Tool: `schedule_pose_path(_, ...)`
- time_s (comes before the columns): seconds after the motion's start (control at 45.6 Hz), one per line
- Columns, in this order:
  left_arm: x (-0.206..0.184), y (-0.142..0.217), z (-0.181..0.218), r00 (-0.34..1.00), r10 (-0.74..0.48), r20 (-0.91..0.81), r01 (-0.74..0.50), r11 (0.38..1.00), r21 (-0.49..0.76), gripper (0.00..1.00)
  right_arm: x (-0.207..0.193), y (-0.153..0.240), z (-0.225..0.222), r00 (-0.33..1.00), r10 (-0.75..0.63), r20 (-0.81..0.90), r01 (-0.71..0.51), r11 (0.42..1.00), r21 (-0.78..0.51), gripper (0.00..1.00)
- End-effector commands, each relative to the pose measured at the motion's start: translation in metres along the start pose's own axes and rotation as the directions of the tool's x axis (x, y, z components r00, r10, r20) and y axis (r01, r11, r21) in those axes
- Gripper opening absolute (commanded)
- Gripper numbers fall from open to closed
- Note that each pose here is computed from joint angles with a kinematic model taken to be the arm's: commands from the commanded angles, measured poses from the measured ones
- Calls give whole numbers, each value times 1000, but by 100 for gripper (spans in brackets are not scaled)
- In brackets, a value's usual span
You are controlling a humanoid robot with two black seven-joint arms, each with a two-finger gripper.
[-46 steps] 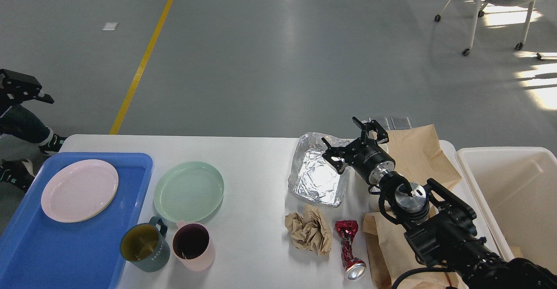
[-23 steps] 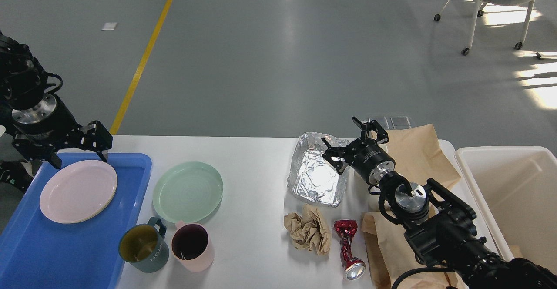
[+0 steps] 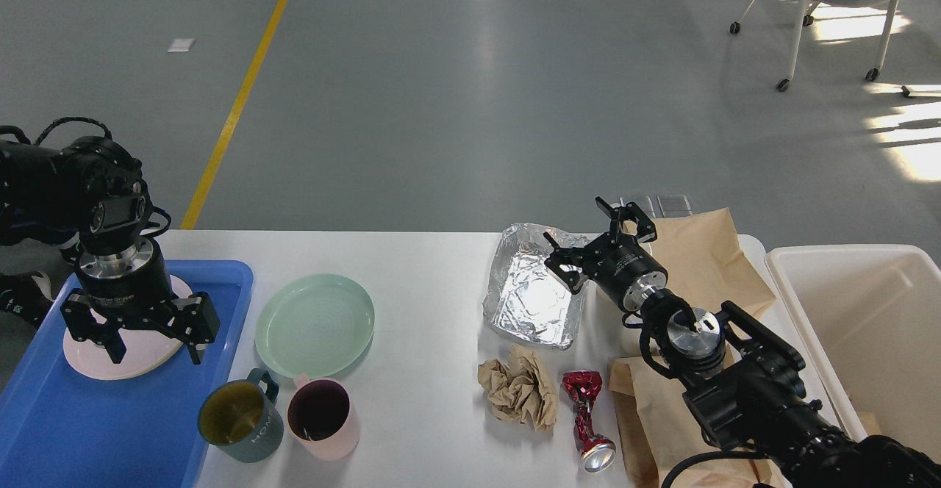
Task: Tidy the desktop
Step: 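Reach the left gripper down and grasp the olive-green mug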
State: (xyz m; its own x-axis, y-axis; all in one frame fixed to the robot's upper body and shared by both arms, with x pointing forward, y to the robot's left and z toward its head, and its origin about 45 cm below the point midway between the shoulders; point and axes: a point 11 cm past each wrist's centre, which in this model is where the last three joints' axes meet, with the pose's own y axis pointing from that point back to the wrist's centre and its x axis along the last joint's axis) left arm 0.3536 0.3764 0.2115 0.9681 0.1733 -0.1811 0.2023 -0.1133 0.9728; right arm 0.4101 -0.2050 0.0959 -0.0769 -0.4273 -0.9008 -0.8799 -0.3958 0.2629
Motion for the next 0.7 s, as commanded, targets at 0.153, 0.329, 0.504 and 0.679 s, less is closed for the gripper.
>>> schedule_pose_path(0.153, -8, -28, 29, 998, -51, 40, 54, 997, -62, 97, 0, 0, 0, 1000, 1, 0, -1, 1000, 0, 100)
schedule_pose_path(0.329, -12, -39, 43, 994, -76, 74, 80, 995, -55, 97, 0, 0, 0, 1000, 1, 0, -1, 1000, 0, 100)
schedule_pose_path(0.504, -15, -45, 49, 991, -92, 95, 96, 995, -39, 96, 0, 0, 0, 1000, 1, 0, -1, 1000, 0, 100)
schedule_pose_path(0.679, -16, -46, 45, 991, -96, 95, 98, 995, -20, 96, 0, 0, 0, 1000, -1, 0, 1, 1000, 0, 100)
